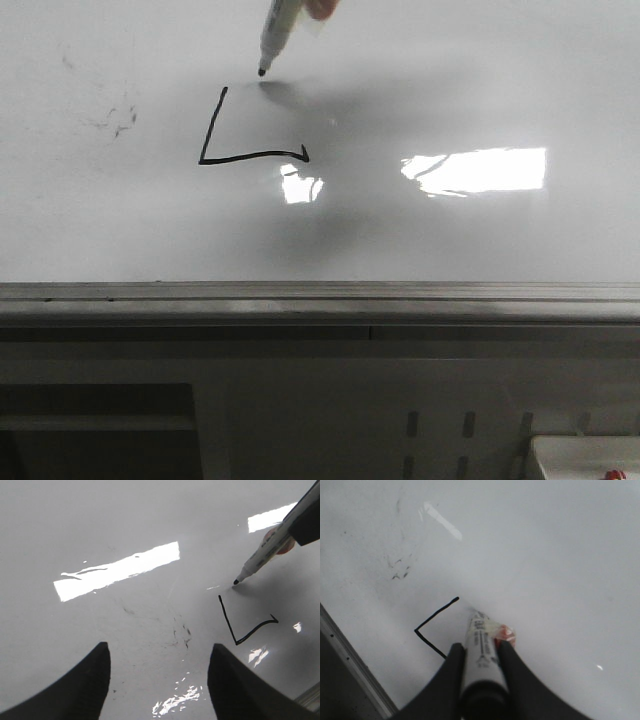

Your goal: Write number 4 on whiteboard

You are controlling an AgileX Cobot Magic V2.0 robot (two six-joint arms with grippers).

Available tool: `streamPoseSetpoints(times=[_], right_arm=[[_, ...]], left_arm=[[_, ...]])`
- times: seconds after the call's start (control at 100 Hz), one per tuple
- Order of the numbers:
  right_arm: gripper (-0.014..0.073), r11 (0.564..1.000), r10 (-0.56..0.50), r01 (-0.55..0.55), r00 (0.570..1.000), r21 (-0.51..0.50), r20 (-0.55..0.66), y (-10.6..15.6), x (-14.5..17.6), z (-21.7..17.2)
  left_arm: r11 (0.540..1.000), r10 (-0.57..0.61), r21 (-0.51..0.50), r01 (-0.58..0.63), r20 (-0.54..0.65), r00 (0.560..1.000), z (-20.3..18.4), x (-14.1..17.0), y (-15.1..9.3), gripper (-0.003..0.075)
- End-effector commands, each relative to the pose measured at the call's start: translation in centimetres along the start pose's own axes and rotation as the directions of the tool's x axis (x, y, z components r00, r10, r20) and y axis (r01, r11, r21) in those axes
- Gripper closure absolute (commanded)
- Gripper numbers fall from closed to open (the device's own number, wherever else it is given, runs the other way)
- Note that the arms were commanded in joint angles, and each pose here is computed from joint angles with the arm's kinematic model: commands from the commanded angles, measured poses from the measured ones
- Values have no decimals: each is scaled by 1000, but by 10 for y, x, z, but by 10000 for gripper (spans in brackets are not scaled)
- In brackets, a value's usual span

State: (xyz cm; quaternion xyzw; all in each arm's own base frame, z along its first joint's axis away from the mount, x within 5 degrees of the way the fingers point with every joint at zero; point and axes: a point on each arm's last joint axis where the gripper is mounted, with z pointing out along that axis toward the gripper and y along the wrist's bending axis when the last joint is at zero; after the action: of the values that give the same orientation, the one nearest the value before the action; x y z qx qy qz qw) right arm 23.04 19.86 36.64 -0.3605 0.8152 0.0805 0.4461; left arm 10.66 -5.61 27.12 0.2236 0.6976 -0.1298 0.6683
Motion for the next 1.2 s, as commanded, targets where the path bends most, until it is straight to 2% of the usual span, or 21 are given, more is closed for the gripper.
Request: streamPoseSetpoints(times=[0.0,0.19,0.38,0.52,0.68,0.8,0.9,1.03,1.19], right_arm=[[661,999,-26,23,994,26,109,-6,-16,-11],[661,1000,15,-15,1000,-5,17,-2,-6,-6],[661,997,18,-24,996,-70,-92,16,16,4],[661,994,31,-44,992,-99,-122,23,28,10],[661,993,32,-37,999,-109,-44,25,19,0],[661,989,9,-7,1000,-148,11,37,8,-18],[661,982,-15,22,999,-185,40,49,0,-27],[661,972,-43,61,996,-227,82,64,-8,-36],[661,965,-53,81,992,-248,116,72,-11,-39]], left_arm=[[1000,-15,24,13,83,996,0,-15,-1,332],[1000,-15,24,13,81,997,0,-15,-1,332],[1000,-15,24,13,81,997,0,-15,-1,332],[1000,-13,24,11,81,997,0,-15,-1,332],[999,12,39,-16,106,994,0,-17,-3,332],[976,133,138,-169,237,962,-2,-27,-15,332],[933,220,223,-282,266,938,3,-25,-26,332],[918,215,288,-274,219,952,15,-17,-32,332],[893,196,361,-267,222,955,27,-13,-40,332]])
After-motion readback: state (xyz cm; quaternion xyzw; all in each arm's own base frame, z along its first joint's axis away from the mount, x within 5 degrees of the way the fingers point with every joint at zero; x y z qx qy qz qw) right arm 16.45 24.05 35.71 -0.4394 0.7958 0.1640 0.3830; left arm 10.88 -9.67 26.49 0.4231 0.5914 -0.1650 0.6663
